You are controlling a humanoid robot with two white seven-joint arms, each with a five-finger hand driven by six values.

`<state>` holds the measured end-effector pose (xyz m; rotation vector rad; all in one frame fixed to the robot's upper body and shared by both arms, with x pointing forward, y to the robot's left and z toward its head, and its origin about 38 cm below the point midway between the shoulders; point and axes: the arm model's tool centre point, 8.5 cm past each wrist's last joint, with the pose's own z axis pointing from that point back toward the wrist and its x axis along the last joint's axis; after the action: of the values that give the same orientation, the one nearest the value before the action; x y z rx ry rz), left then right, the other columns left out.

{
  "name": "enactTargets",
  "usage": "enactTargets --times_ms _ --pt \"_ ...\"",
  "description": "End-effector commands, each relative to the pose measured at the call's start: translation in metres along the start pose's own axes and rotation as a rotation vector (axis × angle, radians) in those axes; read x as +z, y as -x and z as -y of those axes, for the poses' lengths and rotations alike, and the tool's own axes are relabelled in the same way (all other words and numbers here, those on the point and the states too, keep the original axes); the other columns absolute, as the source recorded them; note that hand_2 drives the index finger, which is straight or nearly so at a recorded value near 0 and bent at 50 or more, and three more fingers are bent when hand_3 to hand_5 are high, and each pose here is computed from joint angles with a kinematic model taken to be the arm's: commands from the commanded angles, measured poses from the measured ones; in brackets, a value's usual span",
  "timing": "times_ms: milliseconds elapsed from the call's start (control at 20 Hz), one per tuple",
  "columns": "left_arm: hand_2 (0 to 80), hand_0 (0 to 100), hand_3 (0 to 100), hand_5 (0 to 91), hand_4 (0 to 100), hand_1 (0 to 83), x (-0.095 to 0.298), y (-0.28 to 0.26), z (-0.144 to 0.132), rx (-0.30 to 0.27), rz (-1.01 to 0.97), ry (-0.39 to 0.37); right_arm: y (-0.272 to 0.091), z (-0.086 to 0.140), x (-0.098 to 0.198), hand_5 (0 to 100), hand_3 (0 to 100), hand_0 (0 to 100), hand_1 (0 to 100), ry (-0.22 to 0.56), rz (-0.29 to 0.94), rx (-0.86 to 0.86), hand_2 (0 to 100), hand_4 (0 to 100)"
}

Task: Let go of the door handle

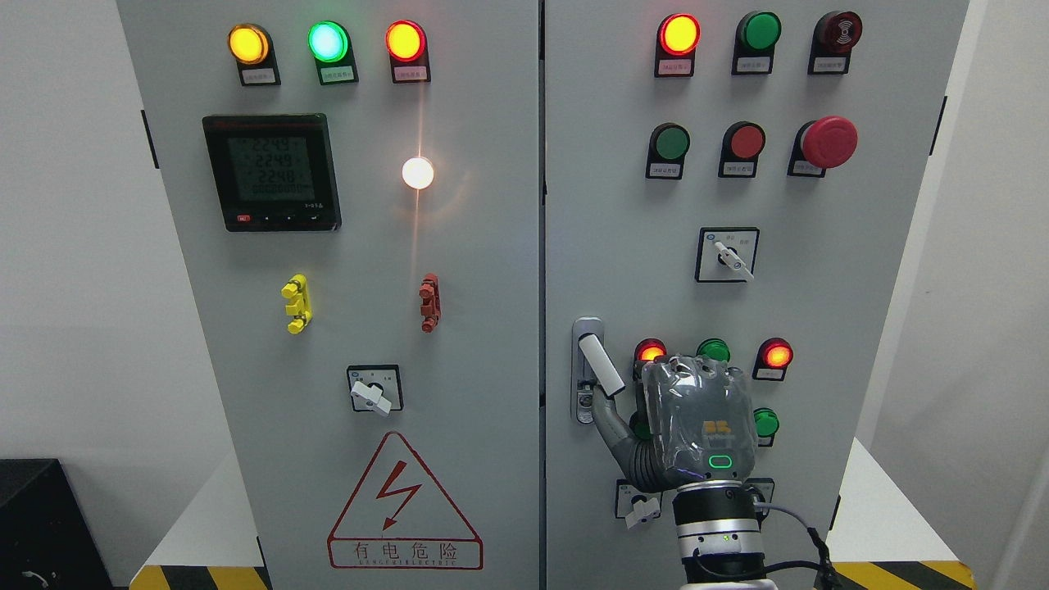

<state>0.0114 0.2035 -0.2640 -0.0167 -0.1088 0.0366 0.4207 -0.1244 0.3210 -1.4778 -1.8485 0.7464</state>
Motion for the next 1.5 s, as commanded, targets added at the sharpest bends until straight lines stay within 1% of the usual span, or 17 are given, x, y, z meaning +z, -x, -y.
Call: enactTargets --times_ms 0,1452 --pt "0.0 12 0 0.0 0 55.6 -0.0001 -0.0068 -0.0010 -0.003 -0.003 -0.003 0.0016 0.0010 -0.0007 100 100 53 43 0.003 -0.006 0.000 94 99" --pt "0.0 12 0 0.0 0 55.6 -0.0001 -0.0068 -0.0010 -0.002 -0.003 -0.004 0.0066 0.0053 -0.0012 100 100 56 41 0.016 -0.018 -0.002 93 99"
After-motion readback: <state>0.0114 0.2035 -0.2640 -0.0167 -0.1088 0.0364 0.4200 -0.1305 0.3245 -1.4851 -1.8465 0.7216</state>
